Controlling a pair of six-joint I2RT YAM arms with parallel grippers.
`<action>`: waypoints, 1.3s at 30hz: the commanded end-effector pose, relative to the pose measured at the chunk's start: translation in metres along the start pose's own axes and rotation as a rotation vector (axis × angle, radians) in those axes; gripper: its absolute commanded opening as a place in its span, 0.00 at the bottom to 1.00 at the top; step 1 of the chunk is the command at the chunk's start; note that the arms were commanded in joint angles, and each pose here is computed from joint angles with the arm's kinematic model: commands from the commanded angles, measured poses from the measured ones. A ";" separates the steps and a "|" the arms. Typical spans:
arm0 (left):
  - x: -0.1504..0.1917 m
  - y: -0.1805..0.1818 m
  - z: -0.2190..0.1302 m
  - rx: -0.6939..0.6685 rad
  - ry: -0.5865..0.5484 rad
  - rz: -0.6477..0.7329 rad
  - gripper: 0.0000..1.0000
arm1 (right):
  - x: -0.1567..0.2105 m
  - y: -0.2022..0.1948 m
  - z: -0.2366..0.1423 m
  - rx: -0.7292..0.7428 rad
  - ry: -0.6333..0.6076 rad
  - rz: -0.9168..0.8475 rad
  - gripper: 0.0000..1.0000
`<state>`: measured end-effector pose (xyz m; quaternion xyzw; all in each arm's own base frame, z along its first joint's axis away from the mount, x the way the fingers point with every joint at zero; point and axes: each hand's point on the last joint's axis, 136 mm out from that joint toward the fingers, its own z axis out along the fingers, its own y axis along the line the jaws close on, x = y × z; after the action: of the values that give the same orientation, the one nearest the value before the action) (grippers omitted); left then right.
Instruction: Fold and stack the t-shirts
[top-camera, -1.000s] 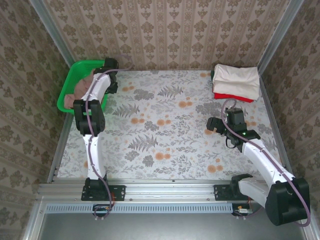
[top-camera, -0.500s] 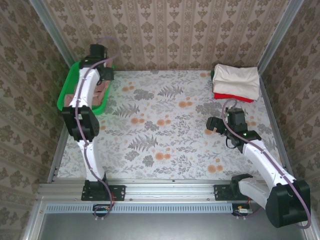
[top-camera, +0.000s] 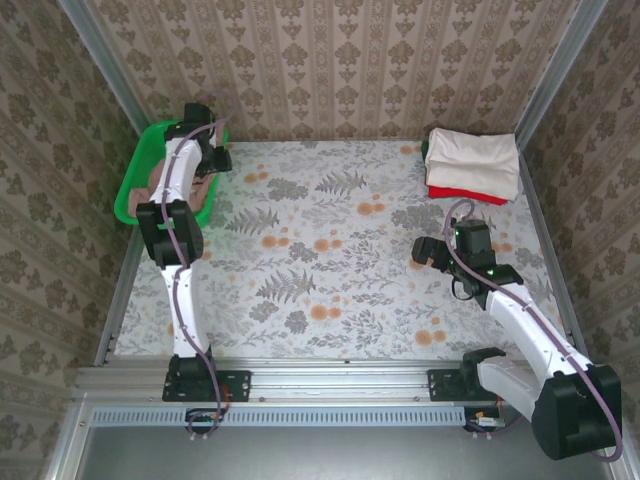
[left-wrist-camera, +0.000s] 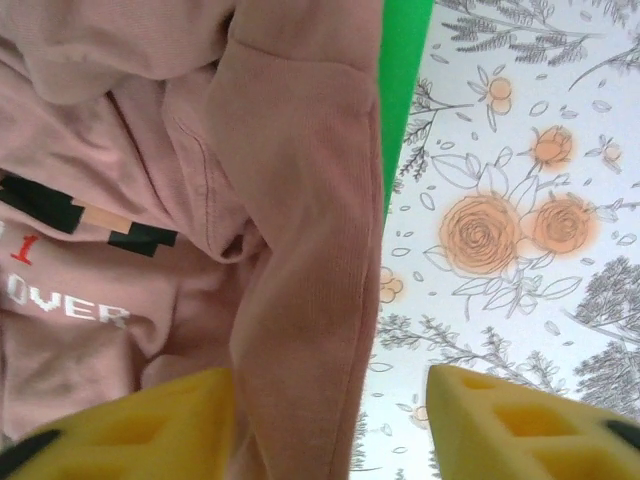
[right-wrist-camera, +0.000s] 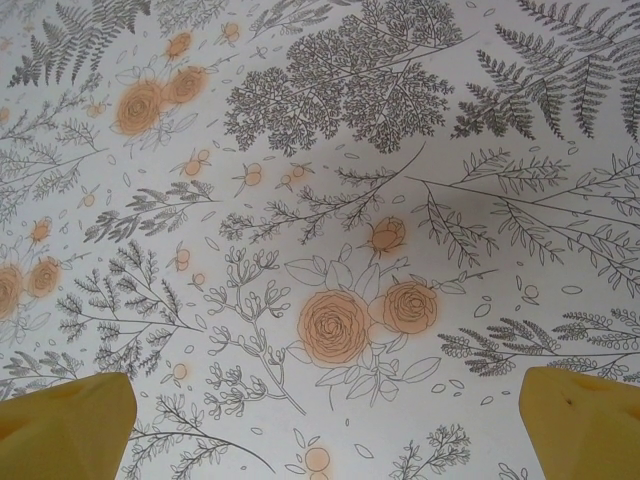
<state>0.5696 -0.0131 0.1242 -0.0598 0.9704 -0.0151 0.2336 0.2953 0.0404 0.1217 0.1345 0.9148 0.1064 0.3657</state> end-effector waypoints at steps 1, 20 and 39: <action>0.002 0.003 -0.003 0.008 0.014 -0.015 0.36 | 0.001 0.001 -0.002 -0.015 -0.006 0.026 1.00; -0.033 0.017 -0.081 -0.098 -0.122 0.032 0.00 | -0.003 0.001 -0.003 -0.009 -0.007 0.013 1.00; -0.042 -0.142 -0.520 0.196 -1.151 0.362 0.00 | -0.041 0.056 -0.047 -0.262 -0.098 0.013 0.99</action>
<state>0.4315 -0.1344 0.5417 0.1014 0.7638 -0.0116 0.6373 0.3014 0.0628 0.1707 0.1098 0.8901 0.1790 0.4045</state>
